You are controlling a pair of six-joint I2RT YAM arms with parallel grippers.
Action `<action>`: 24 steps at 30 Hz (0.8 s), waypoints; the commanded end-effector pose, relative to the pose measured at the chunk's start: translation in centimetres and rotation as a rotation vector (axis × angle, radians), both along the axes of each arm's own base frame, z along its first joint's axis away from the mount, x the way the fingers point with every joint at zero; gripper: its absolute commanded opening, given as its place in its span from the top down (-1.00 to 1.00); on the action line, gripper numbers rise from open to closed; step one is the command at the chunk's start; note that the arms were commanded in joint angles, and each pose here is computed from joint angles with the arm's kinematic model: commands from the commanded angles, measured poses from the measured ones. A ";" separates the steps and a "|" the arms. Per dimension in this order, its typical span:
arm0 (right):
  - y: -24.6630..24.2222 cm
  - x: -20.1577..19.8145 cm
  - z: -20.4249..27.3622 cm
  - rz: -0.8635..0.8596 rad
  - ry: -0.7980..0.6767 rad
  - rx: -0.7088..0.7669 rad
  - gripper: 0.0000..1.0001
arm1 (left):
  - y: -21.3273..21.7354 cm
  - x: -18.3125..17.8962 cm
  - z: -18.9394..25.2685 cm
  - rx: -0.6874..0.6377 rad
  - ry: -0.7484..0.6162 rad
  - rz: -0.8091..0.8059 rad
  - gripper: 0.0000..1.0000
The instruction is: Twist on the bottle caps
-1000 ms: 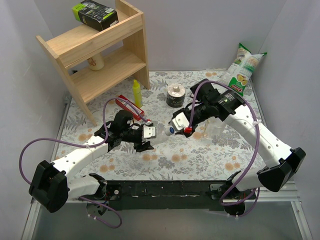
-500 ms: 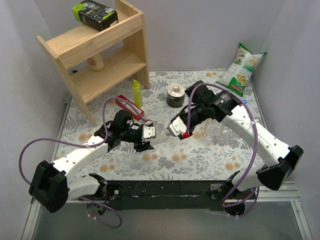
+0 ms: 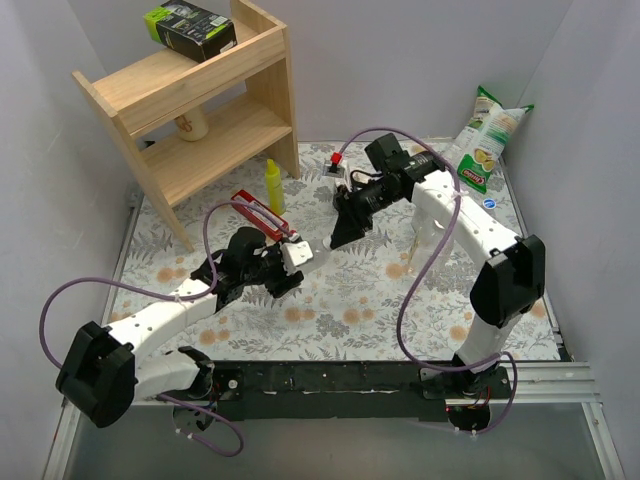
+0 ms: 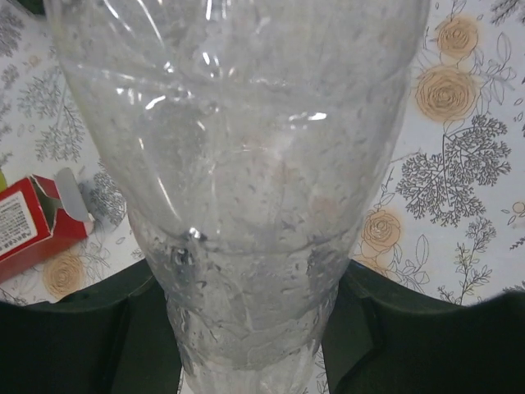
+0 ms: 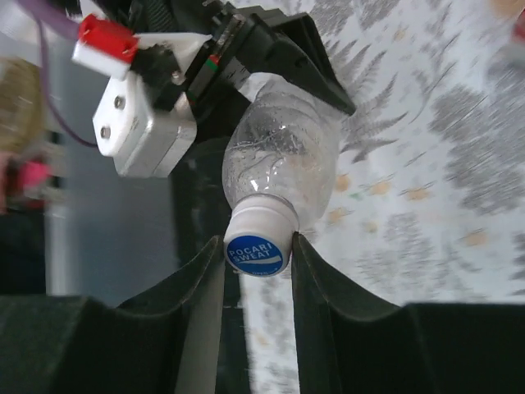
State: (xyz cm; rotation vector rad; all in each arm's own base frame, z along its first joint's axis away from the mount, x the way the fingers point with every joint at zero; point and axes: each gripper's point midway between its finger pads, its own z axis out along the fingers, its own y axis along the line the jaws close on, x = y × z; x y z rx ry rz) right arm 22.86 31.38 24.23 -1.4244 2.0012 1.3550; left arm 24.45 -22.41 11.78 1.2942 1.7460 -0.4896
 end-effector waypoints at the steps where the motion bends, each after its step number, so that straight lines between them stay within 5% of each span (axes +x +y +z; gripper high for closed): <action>1: 0.5 -3.0 2.3 -0.045 0.582 0.045 0.46 | -1.1 5.0 8.1 -0.146 -0.283 0.124 1.00; 2: 0.8 -1.5 3.7 -0.024 0.495 0.118 -0.44 | -1.0 4.9 7.8 -0.138 -0.275 0.123 1.00; 5: -0.1 3.7 8.5 -0.024 0.147 0.263 -0.75 | -1.1 3.5 6.5 -0.120 -0.233 0.064 1.00; 10: -2.8 4.2 9.1 0.163 -0.470 0.253 -0.82 | -2.4 -2.2 3.6 -0.109 -0.065 -0.225 1.00; 16: -3.3 -1.2 6.9 0.441 -0.885 0.211 -0.68 | -3.1 -3.9 3.0 -0.115 0.020 -0.321 1.00; 24: -2.2 -4.8 5.2 0.587 -0.997 0.213 -0.26 | -3.4 -4.0 3.9 -0.137 -0.001 -0.351 1.00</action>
